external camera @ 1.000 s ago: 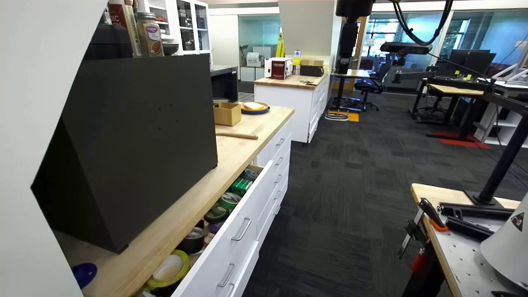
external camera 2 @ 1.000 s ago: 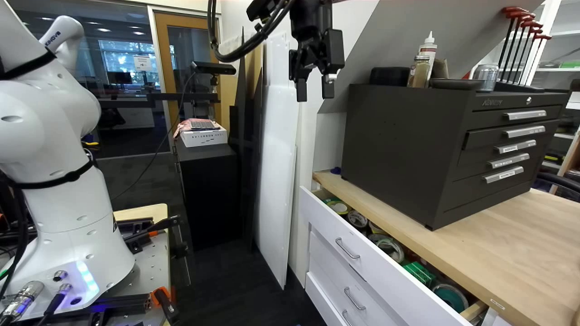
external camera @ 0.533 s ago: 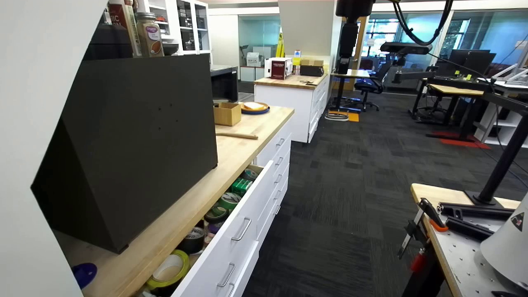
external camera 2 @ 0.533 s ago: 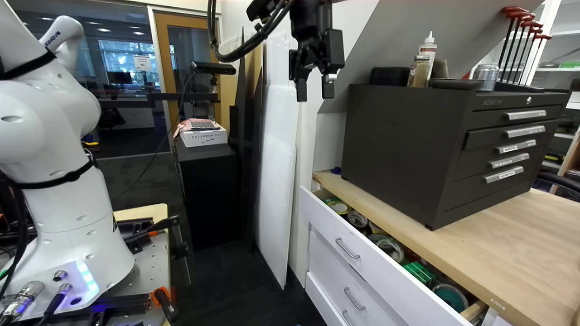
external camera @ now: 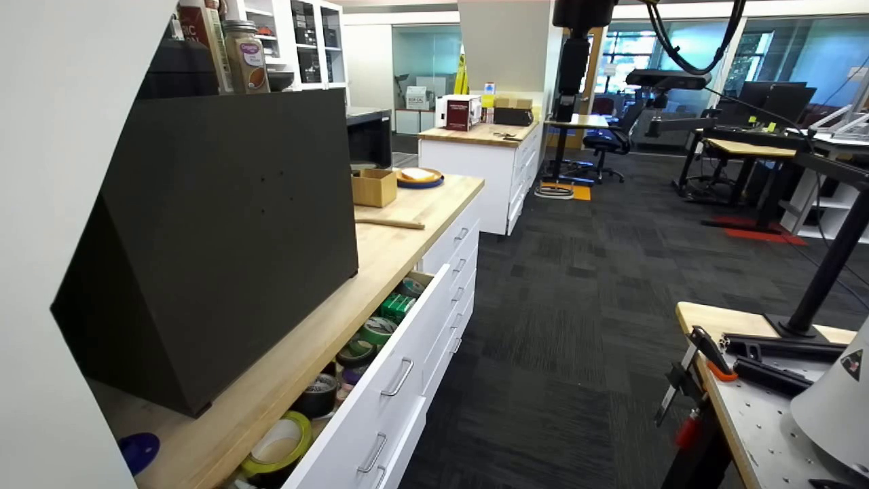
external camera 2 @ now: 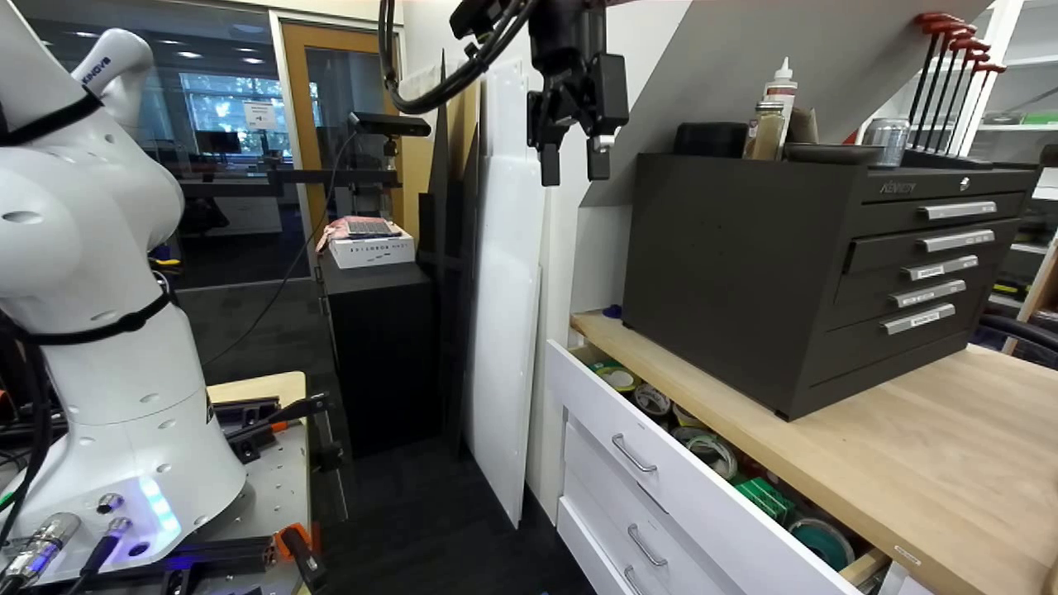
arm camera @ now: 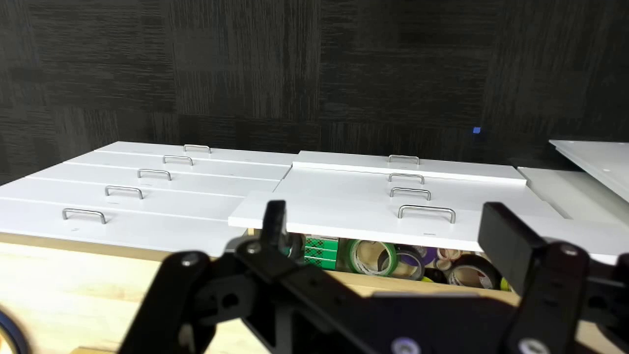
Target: Open the top white drawer fully
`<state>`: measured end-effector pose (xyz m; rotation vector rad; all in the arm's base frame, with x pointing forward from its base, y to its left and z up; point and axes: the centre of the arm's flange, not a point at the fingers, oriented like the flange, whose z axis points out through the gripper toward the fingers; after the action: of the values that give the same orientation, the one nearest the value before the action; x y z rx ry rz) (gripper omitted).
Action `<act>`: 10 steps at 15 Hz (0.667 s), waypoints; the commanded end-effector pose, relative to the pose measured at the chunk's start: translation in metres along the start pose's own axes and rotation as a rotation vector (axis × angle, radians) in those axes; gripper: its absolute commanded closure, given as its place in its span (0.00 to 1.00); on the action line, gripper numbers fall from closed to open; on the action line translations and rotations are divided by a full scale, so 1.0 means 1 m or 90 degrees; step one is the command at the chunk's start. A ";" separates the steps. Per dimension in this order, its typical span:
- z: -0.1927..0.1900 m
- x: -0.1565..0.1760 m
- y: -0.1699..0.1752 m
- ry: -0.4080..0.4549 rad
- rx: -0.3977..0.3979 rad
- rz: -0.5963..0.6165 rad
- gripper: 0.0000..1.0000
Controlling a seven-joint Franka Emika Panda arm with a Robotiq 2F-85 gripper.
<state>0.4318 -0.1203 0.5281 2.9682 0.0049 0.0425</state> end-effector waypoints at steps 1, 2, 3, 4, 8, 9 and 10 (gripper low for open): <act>0.000 0.000 0.000 0.000 0.000 0.000 0.00; 0.000 0.000 0.000 0.000 0.000 0.000 0.00; 0.000 0.000 0.000 0.000 0.000 0.000 0.00; 0.000 0.000 0.000 0.000 0.000 0.000 0.00; 0.000 0.000 0.000 0.000 0.000 0.000 0.00; 0.000 0.000 0.000 0.000 0.000 0.000 0.00; 0.002 0.001 0.002 0.004 0.000 -0.001 0.00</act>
<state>0.4318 -0.1203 0.5281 2.9682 0.0049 0.0425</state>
